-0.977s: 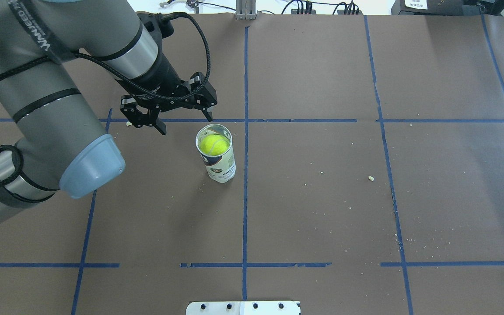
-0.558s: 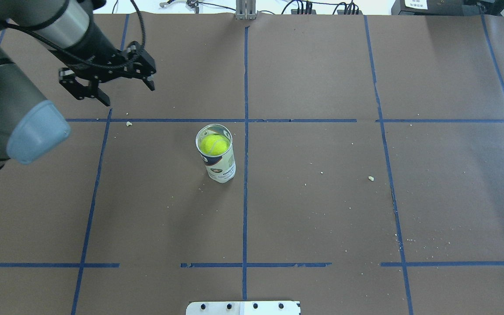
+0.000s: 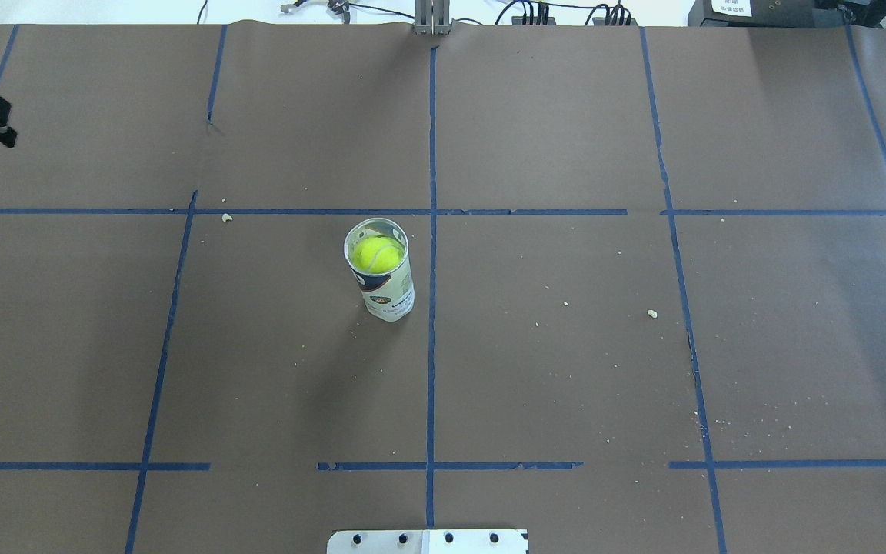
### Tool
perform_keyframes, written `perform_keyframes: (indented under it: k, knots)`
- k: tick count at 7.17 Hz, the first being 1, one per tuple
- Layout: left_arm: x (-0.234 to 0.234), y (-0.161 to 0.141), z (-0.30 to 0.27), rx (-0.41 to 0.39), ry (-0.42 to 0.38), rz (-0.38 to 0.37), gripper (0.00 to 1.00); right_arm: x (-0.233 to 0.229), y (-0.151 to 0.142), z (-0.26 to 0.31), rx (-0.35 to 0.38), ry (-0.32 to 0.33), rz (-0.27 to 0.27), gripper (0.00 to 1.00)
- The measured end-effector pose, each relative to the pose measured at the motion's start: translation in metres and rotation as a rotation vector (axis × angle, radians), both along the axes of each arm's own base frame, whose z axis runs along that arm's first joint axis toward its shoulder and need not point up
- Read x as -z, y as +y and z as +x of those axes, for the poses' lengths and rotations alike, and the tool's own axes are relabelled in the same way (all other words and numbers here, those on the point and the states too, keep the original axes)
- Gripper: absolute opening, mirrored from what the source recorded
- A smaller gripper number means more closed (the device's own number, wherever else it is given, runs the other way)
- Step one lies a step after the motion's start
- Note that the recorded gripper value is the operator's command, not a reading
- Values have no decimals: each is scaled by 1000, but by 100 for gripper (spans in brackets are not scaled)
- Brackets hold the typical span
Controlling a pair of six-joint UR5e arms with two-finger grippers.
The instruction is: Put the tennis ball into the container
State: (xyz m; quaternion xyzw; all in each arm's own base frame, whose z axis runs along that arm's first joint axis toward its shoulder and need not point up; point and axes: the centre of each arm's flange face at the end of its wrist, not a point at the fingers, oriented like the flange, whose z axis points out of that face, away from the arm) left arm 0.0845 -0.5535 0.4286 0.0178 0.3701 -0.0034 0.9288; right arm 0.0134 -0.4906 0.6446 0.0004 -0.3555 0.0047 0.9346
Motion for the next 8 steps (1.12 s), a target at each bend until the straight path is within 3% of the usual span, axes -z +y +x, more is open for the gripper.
perform_keyframes:
  k: [2,4,8]
  knots:
    - [-97,20,-65,-103,-41,14,100,0,0,0,0,0,0,100]
    - [-158,55,-111,-128,-47,35,100,0,0,0,0,0,0,100]
    - [-209,98,-135,-119,-42,11,100,0,0,0,0,0,0,100]
